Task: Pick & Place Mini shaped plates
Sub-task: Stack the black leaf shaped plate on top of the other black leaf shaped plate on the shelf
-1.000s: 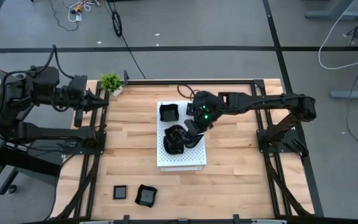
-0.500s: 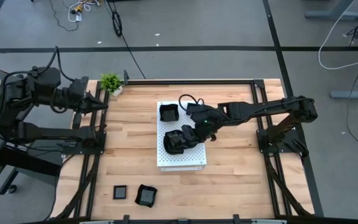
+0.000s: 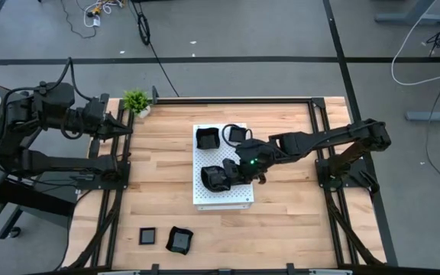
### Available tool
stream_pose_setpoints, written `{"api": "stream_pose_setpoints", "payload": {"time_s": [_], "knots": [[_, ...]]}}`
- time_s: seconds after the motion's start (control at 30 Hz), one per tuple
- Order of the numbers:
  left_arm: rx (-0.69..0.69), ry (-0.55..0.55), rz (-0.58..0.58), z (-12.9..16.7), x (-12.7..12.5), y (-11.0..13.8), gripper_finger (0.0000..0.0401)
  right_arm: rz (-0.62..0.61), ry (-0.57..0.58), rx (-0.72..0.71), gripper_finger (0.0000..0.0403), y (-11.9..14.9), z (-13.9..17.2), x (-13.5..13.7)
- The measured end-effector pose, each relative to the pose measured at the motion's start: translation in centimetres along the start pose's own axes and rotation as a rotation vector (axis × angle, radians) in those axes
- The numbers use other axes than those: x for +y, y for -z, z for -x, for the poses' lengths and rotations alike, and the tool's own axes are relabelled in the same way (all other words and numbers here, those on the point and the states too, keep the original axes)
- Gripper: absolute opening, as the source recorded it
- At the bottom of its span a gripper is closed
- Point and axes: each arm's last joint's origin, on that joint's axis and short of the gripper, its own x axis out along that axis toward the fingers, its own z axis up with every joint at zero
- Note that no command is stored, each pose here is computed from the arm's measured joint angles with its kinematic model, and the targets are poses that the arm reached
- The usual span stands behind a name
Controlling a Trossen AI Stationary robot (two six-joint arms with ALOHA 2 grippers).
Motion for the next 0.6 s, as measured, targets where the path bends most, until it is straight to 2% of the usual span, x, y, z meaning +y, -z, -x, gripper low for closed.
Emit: {"api": "stream_pose_setpoints", "payload": {"time_s": [0.2,0.6], "knots": [[0.000,-0.002,-0.001,0.0,0.0,0.0,0.0014,-0.057,-0.011,-0.089,0.0003,0.0,-0.1,0.0],[-0.001,-0.002,0.000,0.0,0.0,0.0,0.0009,-0.093,-0.028,-0.097,0.0003,0.2,-2.8,0.0]]}}
